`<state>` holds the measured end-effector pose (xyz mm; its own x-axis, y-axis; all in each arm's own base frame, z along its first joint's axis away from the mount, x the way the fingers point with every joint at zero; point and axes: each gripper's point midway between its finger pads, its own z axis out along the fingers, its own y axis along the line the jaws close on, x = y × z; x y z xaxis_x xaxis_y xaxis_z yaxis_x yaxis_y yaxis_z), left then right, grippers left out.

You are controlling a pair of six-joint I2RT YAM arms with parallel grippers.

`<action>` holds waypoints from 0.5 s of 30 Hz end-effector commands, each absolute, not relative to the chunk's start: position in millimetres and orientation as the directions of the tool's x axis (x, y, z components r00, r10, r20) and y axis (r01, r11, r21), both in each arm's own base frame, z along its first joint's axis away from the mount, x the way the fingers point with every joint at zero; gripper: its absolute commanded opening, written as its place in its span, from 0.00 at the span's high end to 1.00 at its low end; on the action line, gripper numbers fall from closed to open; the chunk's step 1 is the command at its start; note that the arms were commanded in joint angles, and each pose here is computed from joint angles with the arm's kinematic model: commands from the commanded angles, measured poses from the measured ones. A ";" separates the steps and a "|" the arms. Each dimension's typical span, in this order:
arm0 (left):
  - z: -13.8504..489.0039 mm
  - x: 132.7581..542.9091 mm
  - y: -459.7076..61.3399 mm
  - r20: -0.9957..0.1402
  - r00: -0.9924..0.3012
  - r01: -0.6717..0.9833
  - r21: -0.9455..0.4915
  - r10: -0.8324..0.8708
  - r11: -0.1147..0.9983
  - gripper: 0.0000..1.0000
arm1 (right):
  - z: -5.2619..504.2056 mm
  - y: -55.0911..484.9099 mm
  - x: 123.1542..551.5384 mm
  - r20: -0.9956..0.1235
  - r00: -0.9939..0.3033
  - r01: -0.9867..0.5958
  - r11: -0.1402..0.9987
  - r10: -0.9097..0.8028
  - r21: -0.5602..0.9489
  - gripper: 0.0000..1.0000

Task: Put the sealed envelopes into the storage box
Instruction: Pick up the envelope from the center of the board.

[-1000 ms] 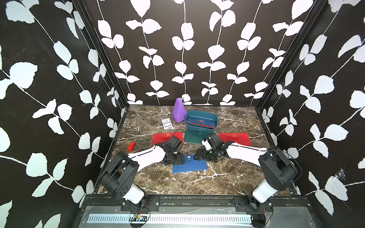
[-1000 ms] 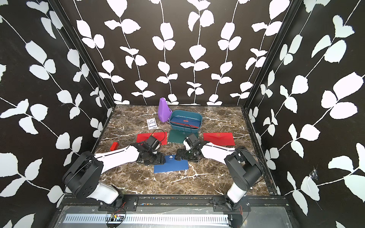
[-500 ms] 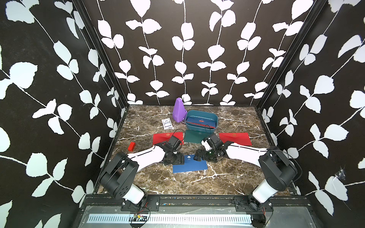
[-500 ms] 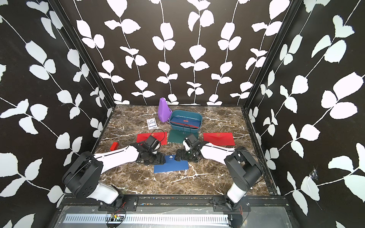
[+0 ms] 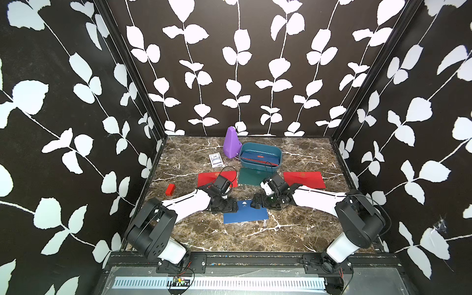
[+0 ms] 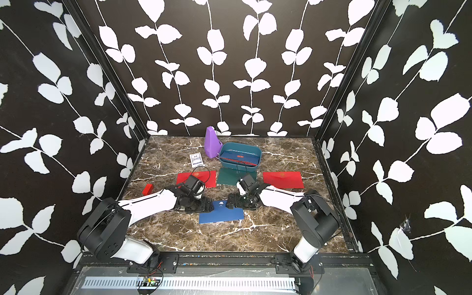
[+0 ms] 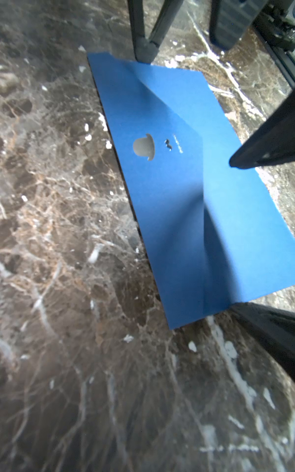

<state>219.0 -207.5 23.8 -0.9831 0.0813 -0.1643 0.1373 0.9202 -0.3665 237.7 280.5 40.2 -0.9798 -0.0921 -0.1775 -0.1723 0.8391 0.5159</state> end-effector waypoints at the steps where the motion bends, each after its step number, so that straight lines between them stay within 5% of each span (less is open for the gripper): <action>1: -2.6 195.1 -219.5 -0.077 -0.987 0.162 -0.460 0.143 0.873 0.15 | -8.4 254.6 188.7 0.021 -0.992 -0.102 0.899 -0.123 0.426 0.01; 15: -1.1 197.0 -220.5 -0.075 -0.986 0.166 -0.494 0.148 0.853 0.15 | -16.7 257.9 184.1 0.041 -0.992 -0.088 0.898 -0.117 0.431 0.01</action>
<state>220.4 -206.5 26.4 -0.9847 0.0759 -0.1566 0.1368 0.8939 -0.4269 237.6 280.4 38.0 -0.9807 -0.0768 -0.1800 -0.1606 0.8415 0.5159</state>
